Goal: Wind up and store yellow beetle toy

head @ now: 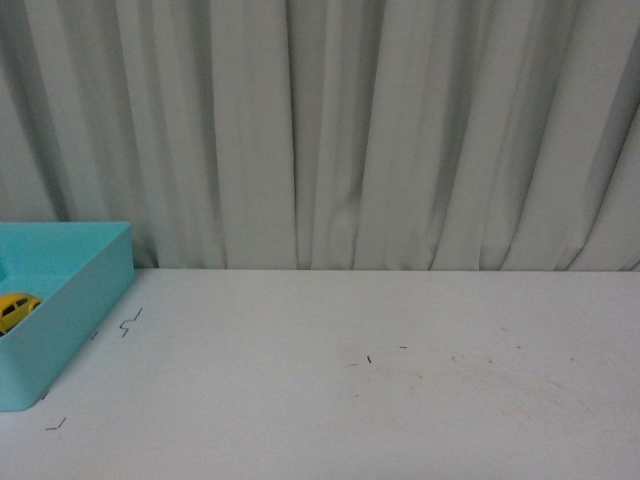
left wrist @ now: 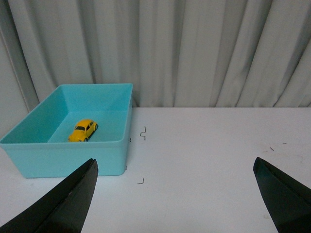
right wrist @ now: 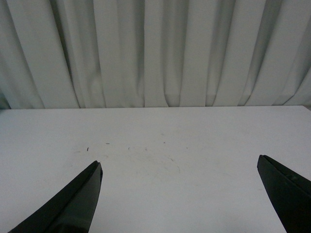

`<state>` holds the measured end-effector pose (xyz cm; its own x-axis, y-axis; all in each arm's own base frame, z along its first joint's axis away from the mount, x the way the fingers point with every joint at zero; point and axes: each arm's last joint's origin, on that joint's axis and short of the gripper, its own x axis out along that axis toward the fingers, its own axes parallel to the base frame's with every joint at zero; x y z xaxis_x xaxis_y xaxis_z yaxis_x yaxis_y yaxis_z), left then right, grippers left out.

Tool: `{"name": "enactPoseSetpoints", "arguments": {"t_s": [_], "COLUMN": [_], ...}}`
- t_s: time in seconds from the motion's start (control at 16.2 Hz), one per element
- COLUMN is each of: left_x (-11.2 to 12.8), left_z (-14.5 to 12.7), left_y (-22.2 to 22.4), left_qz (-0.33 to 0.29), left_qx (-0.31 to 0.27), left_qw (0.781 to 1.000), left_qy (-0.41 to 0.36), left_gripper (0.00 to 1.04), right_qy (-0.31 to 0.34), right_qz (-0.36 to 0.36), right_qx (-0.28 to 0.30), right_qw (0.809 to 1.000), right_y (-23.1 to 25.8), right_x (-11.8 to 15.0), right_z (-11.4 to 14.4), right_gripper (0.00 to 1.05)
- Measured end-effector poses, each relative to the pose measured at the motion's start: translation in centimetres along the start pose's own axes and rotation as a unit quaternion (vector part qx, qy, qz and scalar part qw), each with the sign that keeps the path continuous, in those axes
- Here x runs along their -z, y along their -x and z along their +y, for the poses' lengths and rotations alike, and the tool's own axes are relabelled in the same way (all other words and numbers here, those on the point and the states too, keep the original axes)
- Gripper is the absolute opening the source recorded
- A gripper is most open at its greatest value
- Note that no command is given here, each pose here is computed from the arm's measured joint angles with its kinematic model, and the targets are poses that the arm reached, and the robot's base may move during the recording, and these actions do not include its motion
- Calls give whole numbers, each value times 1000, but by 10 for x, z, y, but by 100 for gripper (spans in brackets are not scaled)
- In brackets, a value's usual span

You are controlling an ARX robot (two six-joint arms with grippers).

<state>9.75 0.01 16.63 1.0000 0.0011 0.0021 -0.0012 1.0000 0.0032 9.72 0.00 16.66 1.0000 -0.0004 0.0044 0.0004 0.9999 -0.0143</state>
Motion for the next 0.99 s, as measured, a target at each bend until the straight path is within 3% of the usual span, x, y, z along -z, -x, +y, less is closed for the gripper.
{"name": "enactPoseSetpoints", "arguments": {"t_s": [0.99], "left_x": [0], "left_z": [0], "left_y": [0], "left_qz": [1], "left_qx": [0], "left_qw": [1000], "left_qy": [0], "left_gripper": [98], "right_qy": [0], "right_qz": [0], "right_qx": [0], "right_qw": [1000], "right_y": [0], "right_x": [0], "right_z": [0], "right_gripper": [98]}}
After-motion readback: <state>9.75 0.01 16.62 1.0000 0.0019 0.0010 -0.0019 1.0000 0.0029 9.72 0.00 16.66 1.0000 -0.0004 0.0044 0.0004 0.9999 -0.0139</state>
